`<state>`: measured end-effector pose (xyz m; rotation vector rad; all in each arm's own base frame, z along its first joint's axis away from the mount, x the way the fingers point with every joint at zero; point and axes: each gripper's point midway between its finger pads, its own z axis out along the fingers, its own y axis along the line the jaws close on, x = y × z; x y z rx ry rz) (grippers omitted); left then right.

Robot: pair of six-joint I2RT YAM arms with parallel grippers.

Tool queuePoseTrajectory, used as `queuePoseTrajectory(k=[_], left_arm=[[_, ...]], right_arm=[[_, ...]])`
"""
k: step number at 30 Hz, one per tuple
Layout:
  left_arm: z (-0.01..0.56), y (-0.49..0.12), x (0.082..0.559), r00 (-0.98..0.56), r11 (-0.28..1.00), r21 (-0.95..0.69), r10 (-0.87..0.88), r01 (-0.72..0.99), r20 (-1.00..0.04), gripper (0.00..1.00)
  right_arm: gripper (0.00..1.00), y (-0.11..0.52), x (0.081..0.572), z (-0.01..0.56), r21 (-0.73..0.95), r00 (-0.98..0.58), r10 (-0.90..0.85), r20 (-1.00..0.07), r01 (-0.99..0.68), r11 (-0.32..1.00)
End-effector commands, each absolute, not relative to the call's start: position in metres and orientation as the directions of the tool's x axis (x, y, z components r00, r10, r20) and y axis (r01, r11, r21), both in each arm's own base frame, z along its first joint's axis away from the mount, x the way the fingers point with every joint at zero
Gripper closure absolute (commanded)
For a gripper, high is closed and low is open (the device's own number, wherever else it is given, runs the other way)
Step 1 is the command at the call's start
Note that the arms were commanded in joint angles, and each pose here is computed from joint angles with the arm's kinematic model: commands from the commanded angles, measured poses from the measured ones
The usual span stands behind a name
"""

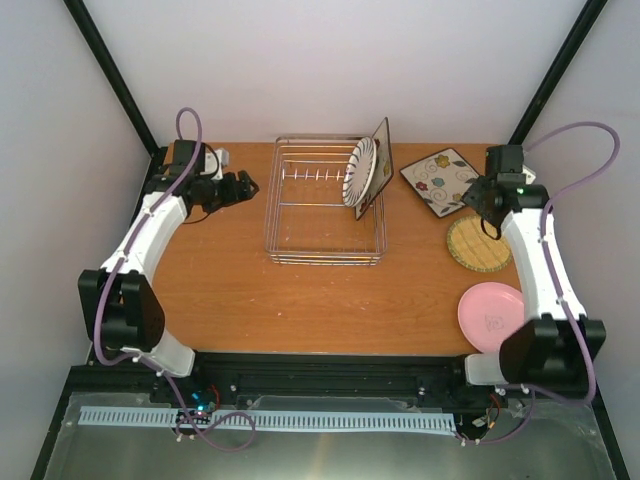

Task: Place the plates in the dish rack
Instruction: Pick up the plate at the center of the board.

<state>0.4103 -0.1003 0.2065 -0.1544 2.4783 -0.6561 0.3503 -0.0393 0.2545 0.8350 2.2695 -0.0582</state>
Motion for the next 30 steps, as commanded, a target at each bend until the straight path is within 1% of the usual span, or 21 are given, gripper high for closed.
queuePoseTrajectory(k=[1,3,6,8,11,13,17,22,24,28,30], left_arm=[[0.242,-0.100,0.409,-0.790,0.881,-0.466,-0.226,0.084,-0.570,0.09],[0.244,-0.101,0.406,-0.788,0.879,-0.469,-0.226,0.089,-0.572,0.09],[0.240,-0.100,0.401,-0.796,0.881,-0.466,-0.222,0.084,-0.563,0.09],[0.237,-0.100,0.399,-0.797,0.882,-0.463,-0.220,0.084,-0.562,0.09],[0.230,-0.100,0.396,-0.802,0.883,-0.463,-0.218,0.081,-0.556,0.09],[0.227,-0.100,0.395,-0.806,0.882,-0.464,-0.216,0.081,-0.551,0.09],[0.221,-0.100,0.396,-0.811,0.884,-0.460,-0.208,0.082,-0.546,0.09],[0.215,-0.099,0.400,-0.816,0.890,-0.450,-0.202,0.077,-0.541,0.09],[0.213,-0.098,0.401,-0.819,0.892,-0.447,-0.202,0.073,-0.537,0.09],[0.206,-0.098,0.404,-0.828,0.894,-0.443,-0.200,0.064,-0.524,0.09],[0.202,-0.097,0.405,-0.833,0.897,-0.439,-0.200,0.056,-0.516,0.09]], right_arm=[[0.31,-0.054,0.383,0.216,0.338,-0.553,0.678,-0.485,0.596,0.728],[0.30,-0.063,0.398,0.200,0.331,-0.567,0.687,-0.455,0.608,0.721],[0.28,-0.075,0.414,0.182,0.256,-0.619,0.658,-0.430,0.615,0.746],[0.27,-0.082,0.422,0.166,0.230,-0.652,0.656,-0.379,0.621,0.749],[0.27,-0.088,0.437,0.144,0.284,-0.683,0.666,-0.300,0.603,0.746],[0.26,-0.091,0.450,0.139,0.360,-0.688,0.667,-0.286,0.568,0.740],[0.28,-0.118,0.458,0.121,0.433,-0.656,0.718,-0.232,0.591,0.680],[0.36,-0.123,0.484,0.121,0.561,-0.665,0.698,-0.266,0.482,0.673],[0.39,-0.125,0.492,0.118,0.602,-0.663,0.701,-0.264,0.455,0.657],[0.39,-0.133,0.504,0.095,0.670,-0.658,0.725,-0.205,0.446,0.594],[0.38,-0.136,0.511,0.087,0.679,-0.659,0.726,-0.198,0.442,0.586]])
